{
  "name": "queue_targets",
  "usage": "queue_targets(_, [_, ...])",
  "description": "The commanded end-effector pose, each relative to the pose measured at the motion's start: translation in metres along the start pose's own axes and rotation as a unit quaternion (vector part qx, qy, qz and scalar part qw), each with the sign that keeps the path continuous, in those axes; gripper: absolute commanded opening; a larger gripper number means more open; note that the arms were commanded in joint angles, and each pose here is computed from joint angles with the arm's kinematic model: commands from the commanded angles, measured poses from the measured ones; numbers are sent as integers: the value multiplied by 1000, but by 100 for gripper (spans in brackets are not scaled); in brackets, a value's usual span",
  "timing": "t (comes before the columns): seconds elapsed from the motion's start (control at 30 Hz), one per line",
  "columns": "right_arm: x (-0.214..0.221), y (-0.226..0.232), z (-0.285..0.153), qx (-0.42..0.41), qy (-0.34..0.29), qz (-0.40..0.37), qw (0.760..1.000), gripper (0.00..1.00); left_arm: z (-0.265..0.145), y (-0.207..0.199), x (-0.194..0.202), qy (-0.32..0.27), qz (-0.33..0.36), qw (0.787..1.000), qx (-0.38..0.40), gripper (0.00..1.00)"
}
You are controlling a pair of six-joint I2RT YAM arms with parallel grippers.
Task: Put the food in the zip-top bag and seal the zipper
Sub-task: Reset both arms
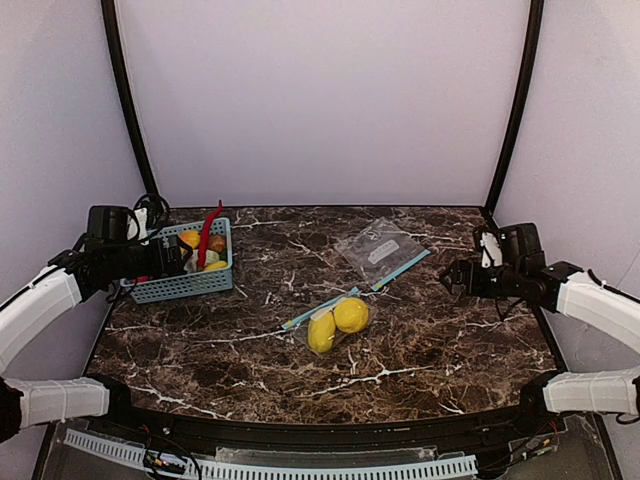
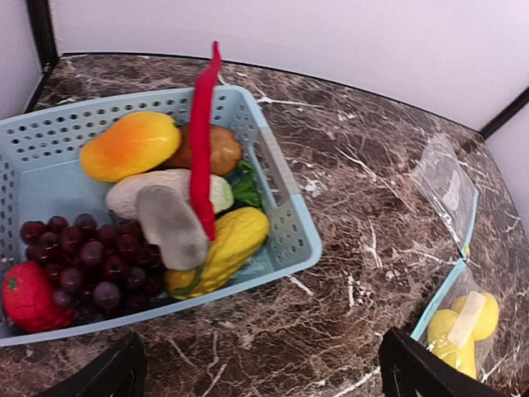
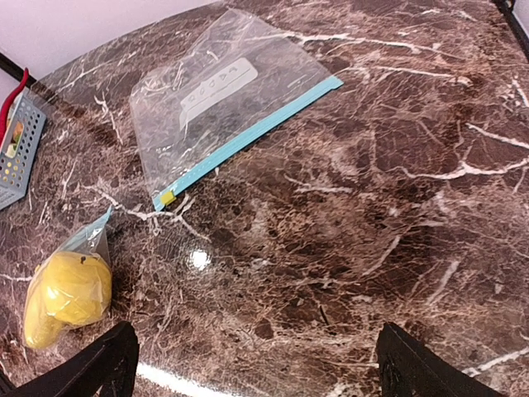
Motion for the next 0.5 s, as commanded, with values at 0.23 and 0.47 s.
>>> queue_targets(0.23, [-24,-22,-43,33,-92,-22,995,99,-52,32,-12,-42,58,995,-72,99])
queue_targets(0.47, [-42,-15,-77,29,-167,-36,985,99,-70,47,-8,-64,54,988,-131,99])
Point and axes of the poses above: each gripper's point midway between its finger pads, its own z axis out along the fingers, its own y axis along the line the jaws close on, x = y × z, the point moved 3 cm from there along -z, back along the fingers
